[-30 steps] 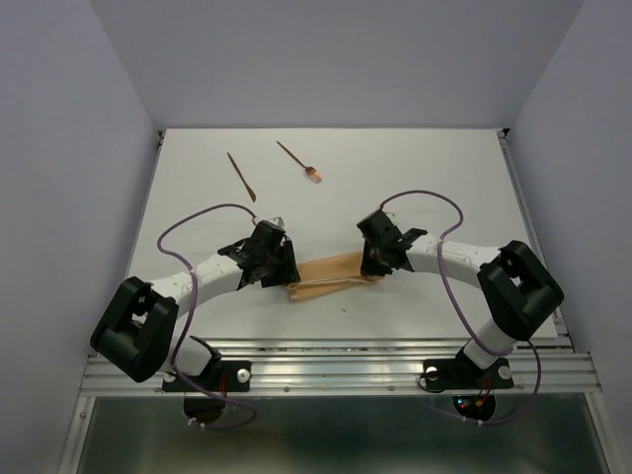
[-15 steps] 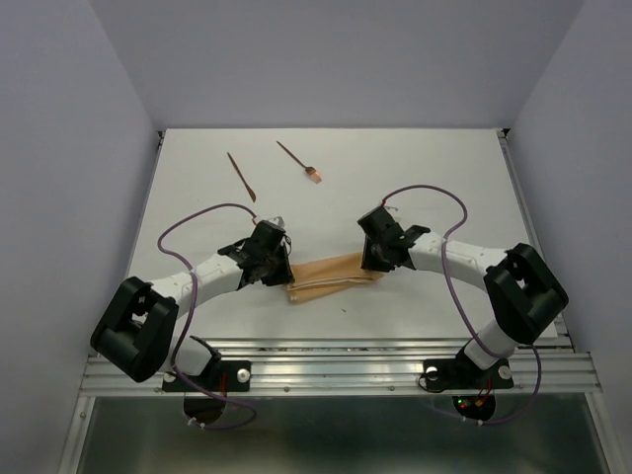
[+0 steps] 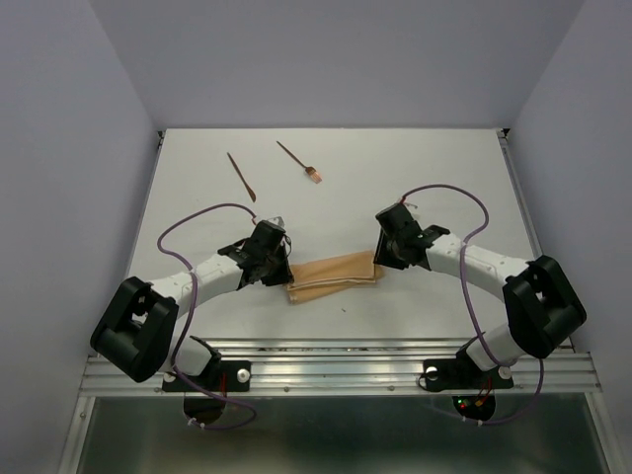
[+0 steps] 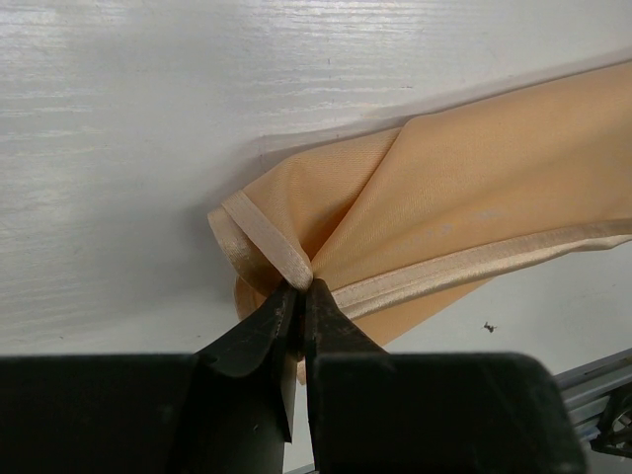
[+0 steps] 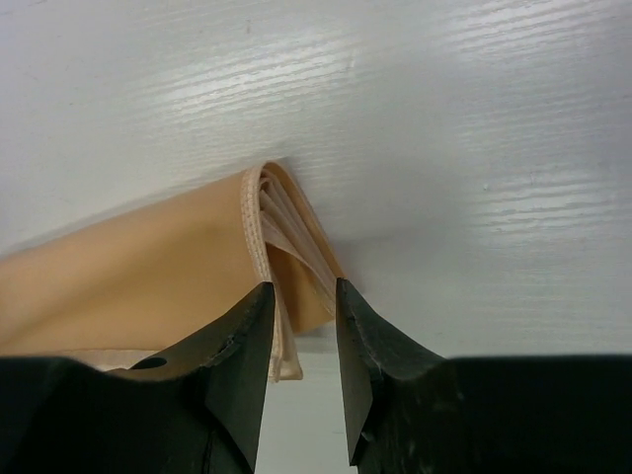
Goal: Fold the napkin into a case and place the utensils inside
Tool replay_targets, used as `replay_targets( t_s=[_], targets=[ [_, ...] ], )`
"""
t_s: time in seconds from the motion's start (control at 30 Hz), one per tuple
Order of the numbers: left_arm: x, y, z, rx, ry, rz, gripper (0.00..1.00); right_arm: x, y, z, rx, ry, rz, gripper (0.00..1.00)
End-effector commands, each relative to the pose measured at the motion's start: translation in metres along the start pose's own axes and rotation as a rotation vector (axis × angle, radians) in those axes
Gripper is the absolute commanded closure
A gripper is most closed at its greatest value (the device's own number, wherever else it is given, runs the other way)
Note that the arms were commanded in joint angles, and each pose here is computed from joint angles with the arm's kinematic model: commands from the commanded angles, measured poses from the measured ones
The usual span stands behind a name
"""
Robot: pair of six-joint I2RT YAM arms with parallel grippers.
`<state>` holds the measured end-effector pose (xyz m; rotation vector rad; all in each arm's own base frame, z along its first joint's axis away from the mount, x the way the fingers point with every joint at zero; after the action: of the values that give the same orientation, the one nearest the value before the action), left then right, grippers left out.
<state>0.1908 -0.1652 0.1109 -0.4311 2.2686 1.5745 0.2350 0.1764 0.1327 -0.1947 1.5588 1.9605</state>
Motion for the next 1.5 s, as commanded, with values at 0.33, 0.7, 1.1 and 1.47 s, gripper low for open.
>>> replay_targets(
  t_s=[0.33, 0.7, 1.1, 1.47],
  targets=[
    [-0.001, 0.001, -0.002, 0.008, -0.017, -0.005, 0.94, -0.001, -0.010, -0.019, -0.103, -0.081, 0.083, 0.63],
    [-0.004, 0.000, -0.004, 0.008, -0.022, -0.003, 0.94, 0.001, -0.009, -0.020, -0.120, -0.085, 0.073, 0.67],
    [-0.003, -0.001, -0.002, -0.003, -0.018, 0.001, 0.94, -0.010, 0.016, -0.019, -0.168, -0.094, -0.011, 0.74],
    [-0.005, -0.001, -0.004, -0.003, -0.015, -0.005, 0.94, 0.004, -0.006, -0.017, -0.190, -0.077, 0.086, 0.92]
  ],
)
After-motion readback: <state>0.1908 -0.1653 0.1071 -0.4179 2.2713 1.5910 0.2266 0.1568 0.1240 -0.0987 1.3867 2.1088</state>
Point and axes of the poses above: each gripper's point midway between its finger pads, its own y axis back along the fingers, its own z axis along the line the jaws close on, x = y × z, the point moved 9 cm from there along y, back along the fingers, and after that the axes turned 7 degrees about -y, right-handed, at the moved point
